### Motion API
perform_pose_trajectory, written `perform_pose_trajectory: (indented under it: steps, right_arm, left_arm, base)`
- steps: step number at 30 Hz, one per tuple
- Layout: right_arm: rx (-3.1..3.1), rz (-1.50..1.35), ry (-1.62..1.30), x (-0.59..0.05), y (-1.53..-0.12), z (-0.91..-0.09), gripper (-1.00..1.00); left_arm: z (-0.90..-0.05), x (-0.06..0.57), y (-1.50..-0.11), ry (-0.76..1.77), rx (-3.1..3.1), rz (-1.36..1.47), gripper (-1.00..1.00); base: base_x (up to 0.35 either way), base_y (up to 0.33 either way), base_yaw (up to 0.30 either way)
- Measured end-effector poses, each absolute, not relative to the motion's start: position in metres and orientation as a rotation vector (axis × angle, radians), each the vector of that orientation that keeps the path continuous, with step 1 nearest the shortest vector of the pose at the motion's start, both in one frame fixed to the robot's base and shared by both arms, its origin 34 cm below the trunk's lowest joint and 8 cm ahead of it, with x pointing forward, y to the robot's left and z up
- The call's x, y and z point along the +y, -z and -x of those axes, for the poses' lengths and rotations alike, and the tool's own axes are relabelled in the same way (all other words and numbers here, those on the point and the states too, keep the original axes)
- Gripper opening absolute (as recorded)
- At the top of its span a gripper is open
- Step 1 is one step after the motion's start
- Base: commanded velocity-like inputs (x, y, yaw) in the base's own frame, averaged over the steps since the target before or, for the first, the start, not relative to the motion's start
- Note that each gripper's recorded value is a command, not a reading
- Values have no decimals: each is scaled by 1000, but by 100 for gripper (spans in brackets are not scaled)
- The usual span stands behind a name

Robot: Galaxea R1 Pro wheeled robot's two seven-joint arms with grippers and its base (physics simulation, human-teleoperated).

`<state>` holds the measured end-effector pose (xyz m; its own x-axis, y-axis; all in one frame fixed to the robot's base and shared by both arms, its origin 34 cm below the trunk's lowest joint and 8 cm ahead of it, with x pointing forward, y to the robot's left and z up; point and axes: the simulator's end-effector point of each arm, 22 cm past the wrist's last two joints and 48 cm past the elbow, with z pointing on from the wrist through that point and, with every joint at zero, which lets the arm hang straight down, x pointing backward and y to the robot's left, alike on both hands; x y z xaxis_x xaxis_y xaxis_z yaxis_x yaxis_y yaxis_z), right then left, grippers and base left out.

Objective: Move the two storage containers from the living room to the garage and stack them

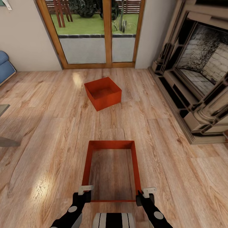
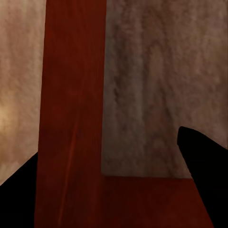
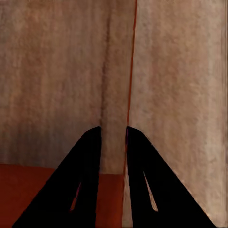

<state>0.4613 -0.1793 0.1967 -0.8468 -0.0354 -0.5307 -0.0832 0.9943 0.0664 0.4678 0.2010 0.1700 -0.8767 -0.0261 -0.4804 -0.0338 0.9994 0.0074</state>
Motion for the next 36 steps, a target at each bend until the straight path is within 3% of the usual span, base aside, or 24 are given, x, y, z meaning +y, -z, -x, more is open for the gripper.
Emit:
perform_pose_trajectory:
  steps: [36]
  right_arm:
    - [2582,93,-99,-181,-195,-462,-100]
  left_arm:
    - [-470,198,-170,-1,2638,46,-100]
  base:
    - [0,0,0]
